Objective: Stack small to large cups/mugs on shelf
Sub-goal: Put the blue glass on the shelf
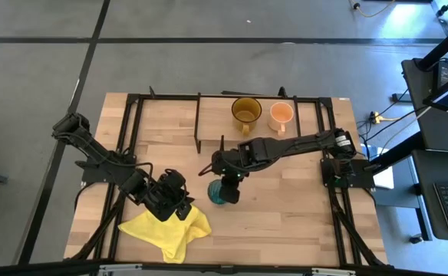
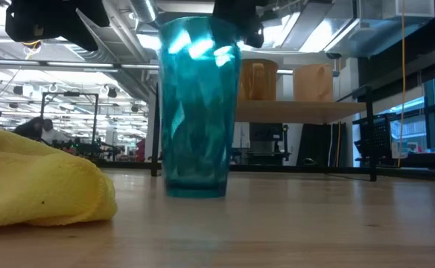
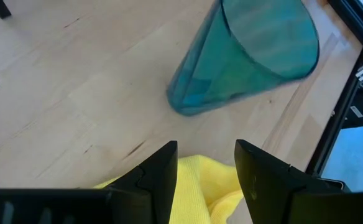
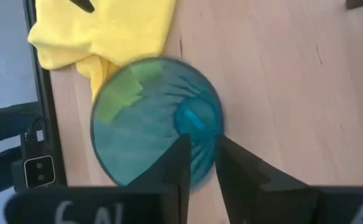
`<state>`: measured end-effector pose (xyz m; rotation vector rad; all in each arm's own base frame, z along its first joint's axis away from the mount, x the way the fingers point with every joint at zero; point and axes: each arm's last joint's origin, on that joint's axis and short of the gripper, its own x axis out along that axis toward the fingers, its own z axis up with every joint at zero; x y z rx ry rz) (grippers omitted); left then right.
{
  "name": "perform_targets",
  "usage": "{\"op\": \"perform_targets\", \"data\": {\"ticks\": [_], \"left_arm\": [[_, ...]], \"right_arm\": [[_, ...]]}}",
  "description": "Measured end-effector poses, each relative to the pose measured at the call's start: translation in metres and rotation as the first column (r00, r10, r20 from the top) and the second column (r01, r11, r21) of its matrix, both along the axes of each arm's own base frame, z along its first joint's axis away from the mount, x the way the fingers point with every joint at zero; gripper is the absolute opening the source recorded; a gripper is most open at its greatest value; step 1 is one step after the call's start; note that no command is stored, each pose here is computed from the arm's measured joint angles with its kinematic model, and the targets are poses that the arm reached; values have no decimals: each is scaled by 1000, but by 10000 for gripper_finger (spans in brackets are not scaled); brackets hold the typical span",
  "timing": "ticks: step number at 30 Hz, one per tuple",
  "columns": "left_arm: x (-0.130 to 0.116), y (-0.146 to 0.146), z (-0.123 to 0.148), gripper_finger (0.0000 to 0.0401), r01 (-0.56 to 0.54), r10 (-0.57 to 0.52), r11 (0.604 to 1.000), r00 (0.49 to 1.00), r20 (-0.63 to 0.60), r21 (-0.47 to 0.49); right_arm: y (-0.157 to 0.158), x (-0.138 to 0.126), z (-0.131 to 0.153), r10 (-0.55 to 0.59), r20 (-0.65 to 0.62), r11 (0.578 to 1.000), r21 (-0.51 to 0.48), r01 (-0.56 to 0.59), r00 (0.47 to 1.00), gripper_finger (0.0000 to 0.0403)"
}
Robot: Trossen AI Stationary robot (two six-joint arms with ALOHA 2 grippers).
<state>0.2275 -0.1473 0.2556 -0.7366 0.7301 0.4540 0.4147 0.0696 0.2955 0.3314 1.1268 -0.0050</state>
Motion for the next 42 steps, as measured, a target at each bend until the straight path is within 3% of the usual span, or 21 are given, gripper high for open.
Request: {"op": "perform_targets", "data": {"ticks": [11, 13, 15, 19, 21, 24, 29, 34, 37, 39, 42], "left_arm": [[2, 0, 1, 154, 25, -26, 999, 999, 20, 37], [6, 0, 4, 154, 90, -93, 994, 995, 39, 59], [12, -2, 10, 154, 231, -237, 967, 970, 49, 104], [21, -2, 33, 154, 497, -513, 821, 858, -21, 281], [23, 4, 46, 154, 569, -583, 729, 807, -90, 380], [27, 15, 62, 154, 643, -646, 617, 743, -176, 454], [40, 30, 69, 154, 762, -765, 420, 590, -259, 493], [57, 25, 52, 154, 870, -850, 151, 356, -388, 469], [65, 21, 36, 154, 909, -838, -5, 224, -497, 417], [69, 21, 30, 154, 913, -826, -60, 180, -534, 402], [77, 24, 30, 154, 902, -821, -91, 172, -544, 421]], "right_arm": [[-2, -2, 9, 18, 10, 997, -70, -18, 1000, 74], [-3, -2, 21, 39, 44, 993, -110, -34, 998, 75], [-2, -4, 34, 85, 64, 984, -163, -73, 994, 75], [9, -16, 65, 208, 76, 933, -315, -175, 975, 75], [17, -25, 78, 244, 58, 904, -375, -205, 968, 75], [31, -38, 94, 253, 56, 889, -406, -210, 966, 75], [60, -59, 112, 200, 89, 916, -370, -154, 976, 75], [92, -79, 120, 64, 169, 950, -312, -8, 984, 75], [108, -91, 128, -53, 264, 954, -273, 127, 963, 75], [116, -99, 133, -136, 325, 946, -239, 221, 936, 75], [127, -109, 137, -250, 399, 922, -180, 342, 882, 75]]}}
